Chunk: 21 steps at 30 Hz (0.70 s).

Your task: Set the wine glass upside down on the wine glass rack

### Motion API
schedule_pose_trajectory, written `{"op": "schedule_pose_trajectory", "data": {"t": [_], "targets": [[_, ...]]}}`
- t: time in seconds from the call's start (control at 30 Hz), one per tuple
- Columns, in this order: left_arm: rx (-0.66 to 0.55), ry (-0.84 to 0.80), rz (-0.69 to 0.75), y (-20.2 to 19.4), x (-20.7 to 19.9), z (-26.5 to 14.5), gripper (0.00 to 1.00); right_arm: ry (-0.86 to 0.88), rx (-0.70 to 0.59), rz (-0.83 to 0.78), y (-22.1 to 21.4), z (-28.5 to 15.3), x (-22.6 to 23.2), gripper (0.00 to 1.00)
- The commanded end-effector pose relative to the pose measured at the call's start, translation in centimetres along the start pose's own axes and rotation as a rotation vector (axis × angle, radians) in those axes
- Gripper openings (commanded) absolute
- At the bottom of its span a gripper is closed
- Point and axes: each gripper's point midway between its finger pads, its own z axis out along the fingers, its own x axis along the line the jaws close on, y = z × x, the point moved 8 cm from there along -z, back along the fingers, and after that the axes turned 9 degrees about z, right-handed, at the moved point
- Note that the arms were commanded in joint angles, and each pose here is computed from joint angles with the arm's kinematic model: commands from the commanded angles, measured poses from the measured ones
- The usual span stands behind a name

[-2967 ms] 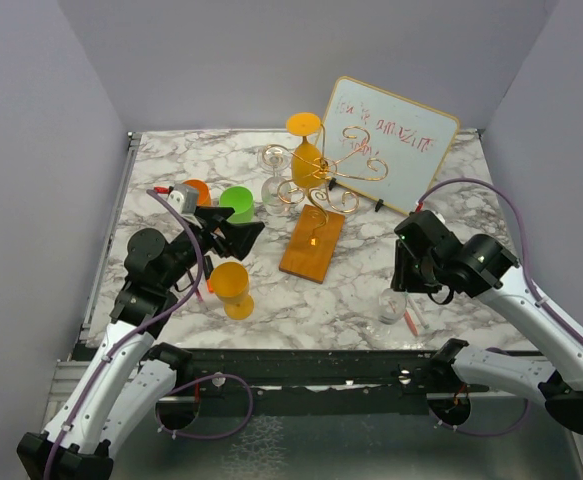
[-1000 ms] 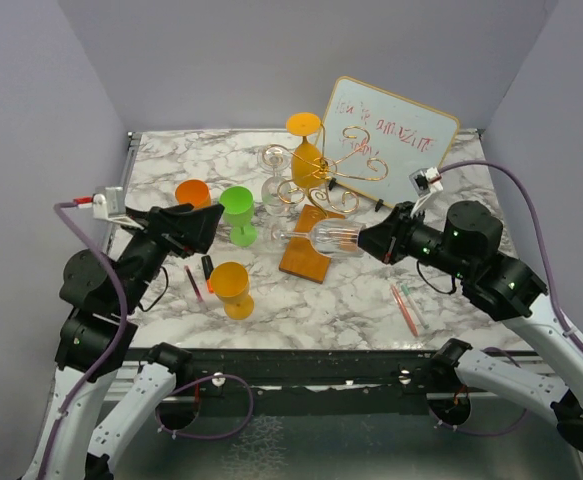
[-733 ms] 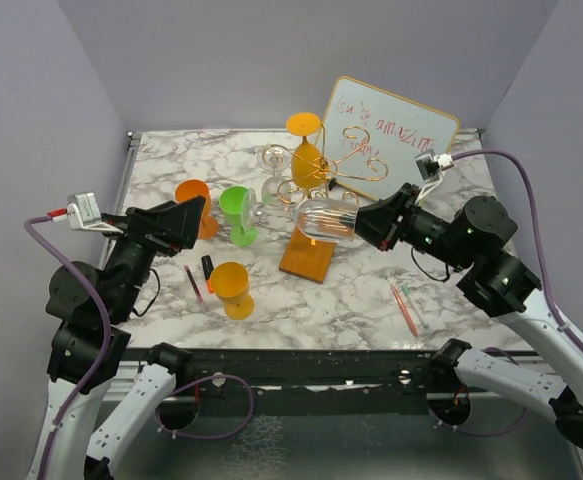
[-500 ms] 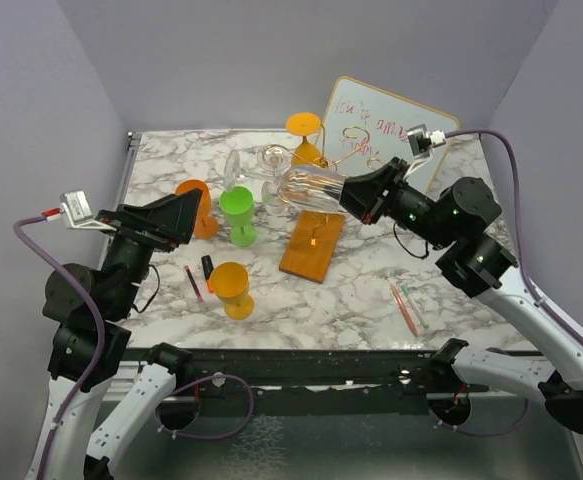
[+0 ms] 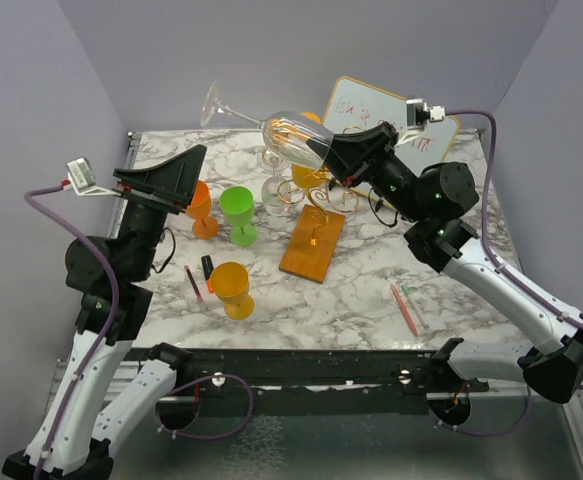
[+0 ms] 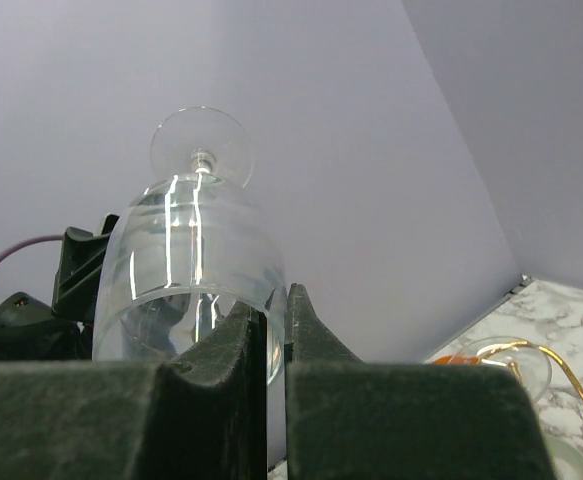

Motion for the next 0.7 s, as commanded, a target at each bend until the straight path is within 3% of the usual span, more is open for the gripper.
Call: {"op": "schedule_pose_trajectory", "data": {"t": [0.0,0.33,0.53,0.67], "targets": [[-0.025,-0.116,-0.028,0.5,-1.5,2.0,0.99,0.094,-0.15,-0.033,2.5,1.6,1.6,0.01],[-0.016,-0.225,-0.051,-0.6,-1.4,5.8,0.99,0.076,-0.137,-0.037,1.3,2.8,0.5,0.01],[-0.034,-0.265,-0.08,-0.4,-2.2,7.1,0.72,0.076,-0.133,-0.019,0.9,2.9,0.3,0.01],[-0.045,-0.303,-0.087,-0.6,-2.8,7.4,0.69,0.082,-0.129,-0.003,0.6,3.1,0.2,0.01]]}}
